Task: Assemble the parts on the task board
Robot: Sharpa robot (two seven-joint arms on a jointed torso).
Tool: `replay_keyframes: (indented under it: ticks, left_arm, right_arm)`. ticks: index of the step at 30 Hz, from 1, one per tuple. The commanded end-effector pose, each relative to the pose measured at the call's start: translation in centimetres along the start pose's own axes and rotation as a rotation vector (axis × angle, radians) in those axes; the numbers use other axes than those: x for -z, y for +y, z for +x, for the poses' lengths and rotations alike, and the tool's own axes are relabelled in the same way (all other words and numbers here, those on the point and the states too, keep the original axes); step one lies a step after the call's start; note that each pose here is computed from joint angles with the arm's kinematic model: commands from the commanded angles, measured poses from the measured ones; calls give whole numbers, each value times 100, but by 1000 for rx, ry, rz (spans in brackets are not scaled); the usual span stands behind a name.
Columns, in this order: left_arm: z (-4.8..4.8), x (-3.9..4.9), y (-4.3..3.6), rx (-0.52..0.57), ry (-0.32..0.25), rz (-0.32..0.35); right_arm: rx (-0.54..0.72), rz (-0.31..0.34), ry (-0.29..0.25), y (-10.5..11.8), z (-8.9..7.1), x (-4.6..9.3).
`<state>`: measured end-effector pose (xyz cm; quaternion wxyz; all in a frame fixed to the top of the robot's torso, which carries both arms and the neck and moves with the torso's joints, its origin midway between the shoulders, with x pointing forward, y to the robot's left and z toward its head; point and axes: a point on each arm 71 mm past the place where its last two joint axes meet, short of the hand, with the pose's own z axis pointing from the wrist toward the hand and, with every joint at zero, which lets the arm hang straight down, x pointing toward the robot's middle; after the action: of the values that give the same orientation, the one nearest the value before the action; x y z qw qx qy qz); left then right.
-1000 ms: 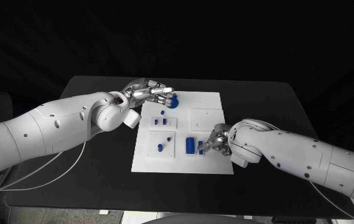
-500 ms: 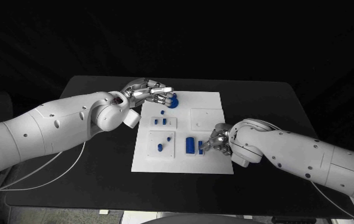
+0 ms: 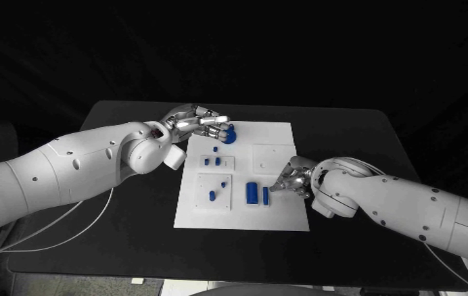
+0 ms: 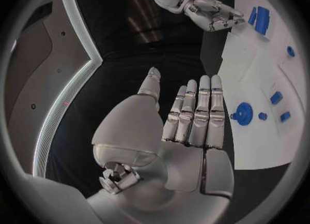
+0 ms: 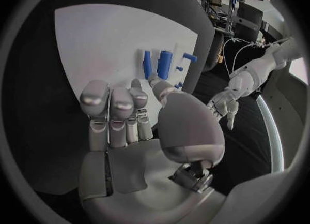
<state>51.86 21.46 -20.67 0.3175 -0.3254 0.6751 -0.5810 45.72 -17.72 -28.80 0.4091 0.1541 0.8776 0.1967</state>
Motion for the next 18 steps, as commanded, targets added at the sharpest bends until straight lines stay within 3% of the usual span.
replay_keyframes:
  ticks: [1, 5, 9, 18]
  left_arm:
    - [17, -7, -20, 1, 7, 20]
    - [15, -7, -26, 0, 2, 29]
    - [15, -8, -28, 1, 1, 31]
    - [15, -11, -27, 1, 1, 31]
  right_arm:
    - [76, -196, -133, 122, -94, 29]
    - [135, -294, -179, 169, -122, 51]
    - [190, -351, -194, 206, -112, 58]
    - [249, -375, -173, 219, -38, 25]
